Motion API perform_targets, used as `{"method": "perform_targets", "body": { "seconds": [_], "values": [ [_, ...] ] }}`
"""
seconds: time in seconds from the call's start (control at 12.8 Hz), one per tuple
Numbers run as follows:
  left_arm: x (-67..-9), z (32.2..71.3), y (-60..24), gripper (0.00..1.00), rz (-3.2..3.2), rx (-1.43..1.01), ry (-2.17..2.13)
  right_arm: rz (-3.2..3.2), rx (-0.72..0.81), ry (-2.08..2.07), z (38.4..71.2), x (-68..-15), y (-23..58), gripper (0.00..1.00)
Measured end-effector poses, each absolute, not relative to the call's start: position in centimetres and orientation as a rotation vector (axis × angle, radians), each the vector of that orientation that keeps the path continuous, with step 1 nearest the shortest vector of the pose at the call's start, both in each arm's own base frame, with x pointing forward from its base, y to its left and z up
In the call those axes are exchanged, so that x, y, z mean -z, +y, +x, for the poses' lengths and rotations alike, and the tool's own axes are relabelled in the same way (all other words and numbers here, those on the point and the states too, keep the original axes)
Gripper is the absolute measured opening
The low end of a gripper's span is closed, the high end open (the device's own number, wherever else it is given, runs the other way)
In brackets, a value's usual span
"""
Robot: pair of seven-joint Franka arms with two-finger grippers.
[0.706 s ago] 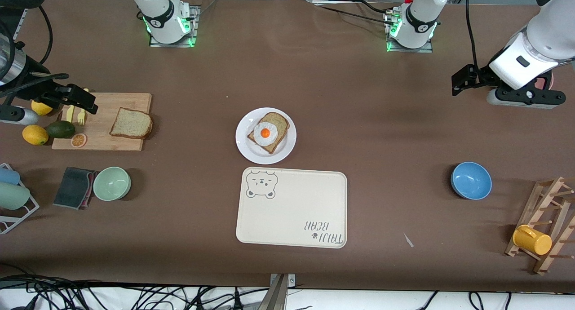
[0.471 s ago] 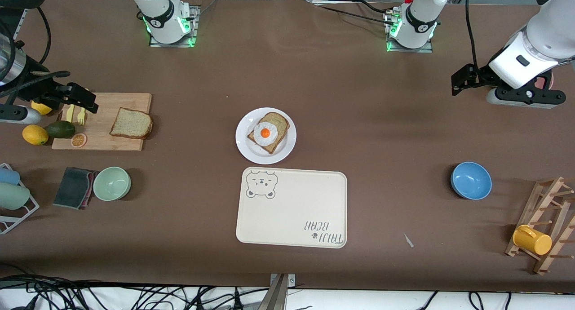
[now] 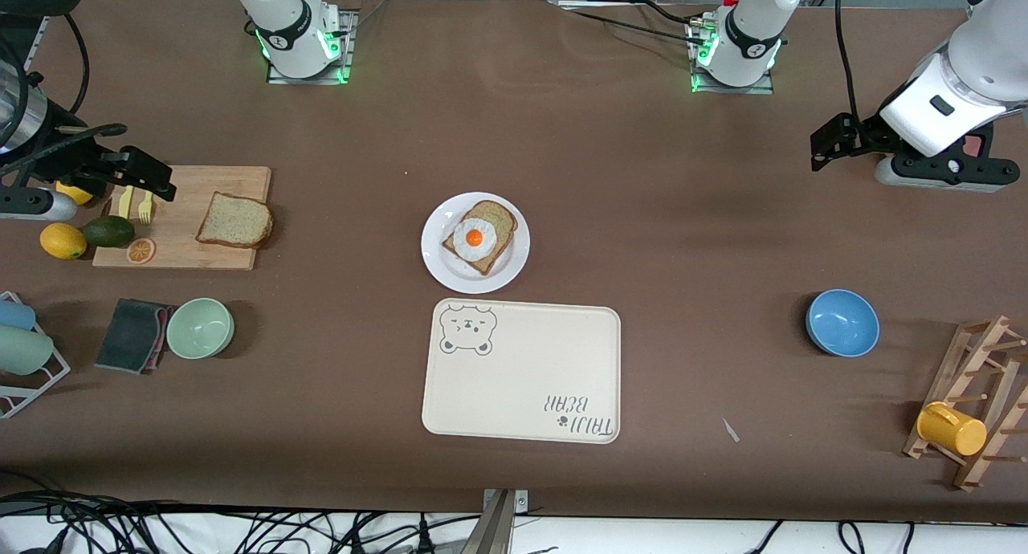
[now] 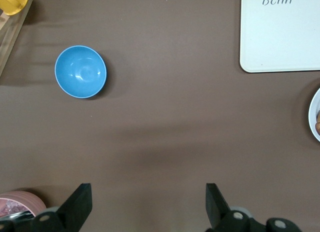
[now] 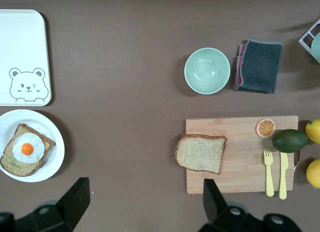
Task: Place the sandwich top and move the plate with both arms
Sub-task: 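Move the right gripper toward the bread slice on the cutting board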
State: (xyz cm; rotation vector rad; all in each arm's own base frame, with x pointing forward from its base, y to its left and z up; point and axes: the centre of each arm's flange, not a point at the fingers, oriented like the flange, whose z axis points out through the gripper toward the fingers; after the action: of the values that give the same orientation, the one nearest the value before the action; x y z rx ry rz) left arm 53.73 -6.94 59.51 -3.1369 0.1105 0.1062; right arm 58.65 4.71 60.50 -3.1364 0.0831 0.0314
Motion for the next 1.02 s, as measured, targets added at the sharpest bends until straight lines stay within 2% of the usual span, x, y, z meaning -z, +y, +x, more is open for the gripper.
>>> {"method": "perform_targets", "body": {
  "seconds": [1.02],
  "values": [
    [-59.52,53.74,-6.92,1.0,-3.137,-0.106,0.11,-3.146,-0.046,0.056,58.85,-59.91,5.54,1.0]
  ]
}}
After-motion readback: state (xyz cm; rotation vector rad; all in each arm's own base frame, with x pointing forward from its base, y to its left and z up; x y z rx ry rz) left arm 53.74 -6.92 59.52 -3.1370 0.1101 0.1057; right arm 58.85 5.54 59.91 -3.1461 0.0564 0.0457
